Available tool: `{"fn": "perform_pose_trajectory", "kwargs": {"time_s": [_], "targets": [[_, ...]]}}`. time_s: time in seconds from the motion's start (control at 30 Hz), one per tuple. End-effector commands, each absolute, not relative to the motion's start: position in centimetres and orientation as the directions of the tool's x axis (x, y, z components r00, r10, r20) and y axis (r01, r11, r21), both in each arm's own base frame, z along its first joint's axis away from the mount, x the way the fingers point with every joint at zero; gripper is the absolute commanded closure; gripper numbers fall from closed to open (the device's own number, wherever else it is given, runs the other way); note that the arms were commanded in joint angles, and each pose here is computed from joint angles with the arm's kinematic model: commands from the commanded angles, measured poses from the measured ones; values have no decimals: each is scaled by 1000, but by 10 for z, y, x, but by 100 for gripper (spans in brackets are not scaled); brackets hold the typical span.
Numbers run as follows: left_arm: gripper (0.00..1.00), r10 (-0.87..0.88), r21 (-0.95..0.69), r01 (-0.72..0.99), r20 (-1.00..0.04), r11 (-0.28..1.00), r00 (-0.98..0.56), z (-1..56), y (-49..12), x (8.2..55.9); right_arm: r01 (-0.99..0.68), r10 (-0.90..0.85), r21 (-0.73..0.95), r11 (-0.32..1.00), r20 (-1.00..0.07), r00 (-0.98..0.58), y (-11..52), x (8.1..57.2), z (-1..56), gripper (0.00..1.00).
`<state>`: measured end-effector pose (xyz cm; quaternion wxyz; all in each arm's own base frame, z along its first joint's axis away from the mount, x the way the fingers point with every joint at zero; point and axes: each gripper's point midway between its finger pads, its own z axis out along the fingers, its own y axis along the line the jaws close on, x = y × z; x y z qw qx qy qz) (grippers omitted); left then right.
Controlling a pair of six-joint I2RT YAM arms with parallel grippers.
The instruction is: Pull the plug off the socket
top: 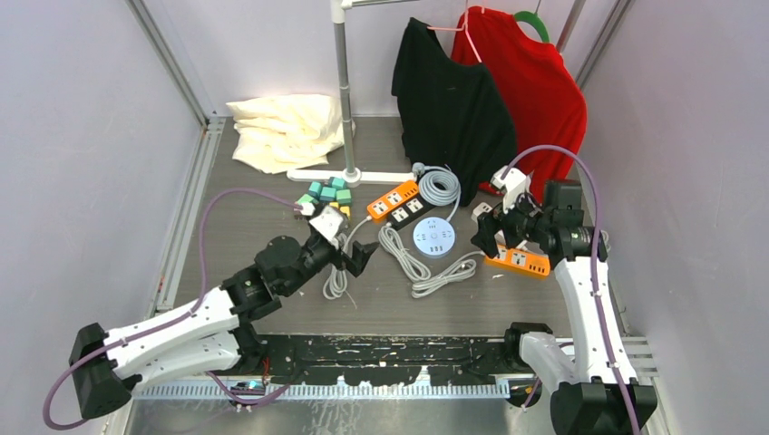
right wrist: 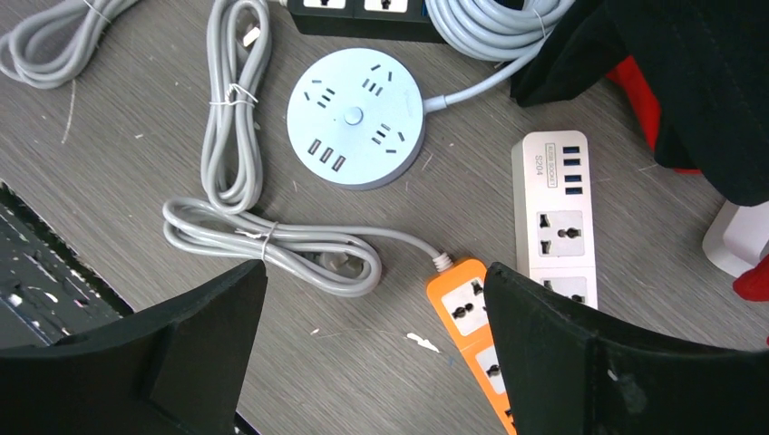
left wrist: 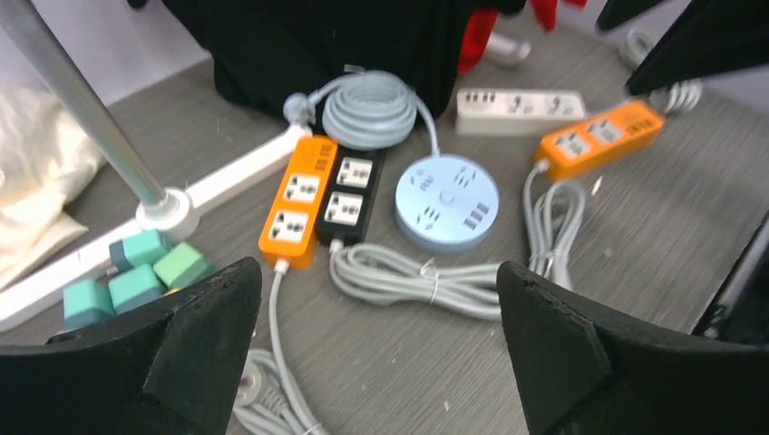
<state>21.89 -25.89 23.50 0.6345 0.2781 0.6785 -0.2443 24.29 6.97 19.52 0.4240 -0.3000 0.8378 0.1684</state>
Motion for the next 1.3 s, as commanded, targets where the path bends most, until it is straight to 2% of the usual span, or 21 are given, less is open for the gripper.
{"fn": "perform_pose_trajectory", "kwargs": {"time_s": [0.0,0.23,0.37,0.57,0.73,0.9,1.27], "targets": [[0,-19,-76,693,-996,717,-89,282,-256,212,-657,-310,42,753,-858,-410,79,242,224,5],[0,-64,-166,762,-985,626,-162,325,-272,194,-630,-278,39,775,-875,-397,78,240,235,3],[4,-77,-217,790,-974,573,-212,338,-282,184,-582,-259,15,813,-886,-385,71,246,243,2],[0,-107,-255,817,-966,517,-234,368,-283,171,-612,-183,84,787,-915,-361,86,240,276,0],[0,-157,-273,763,-962,586,-224,389,-259,174,-675,-165,85,733,-941,-297,101,223,339,0],[0,-208,-290,749,-956,595,-205,407,-245,170,-705,-151,54,708,-963,-225,108,199,390,0],[0,-210,-287,699,-958,655,-196,423,-219,169,-700,30,195,687,-970,-241,124,173,450,0]]}}
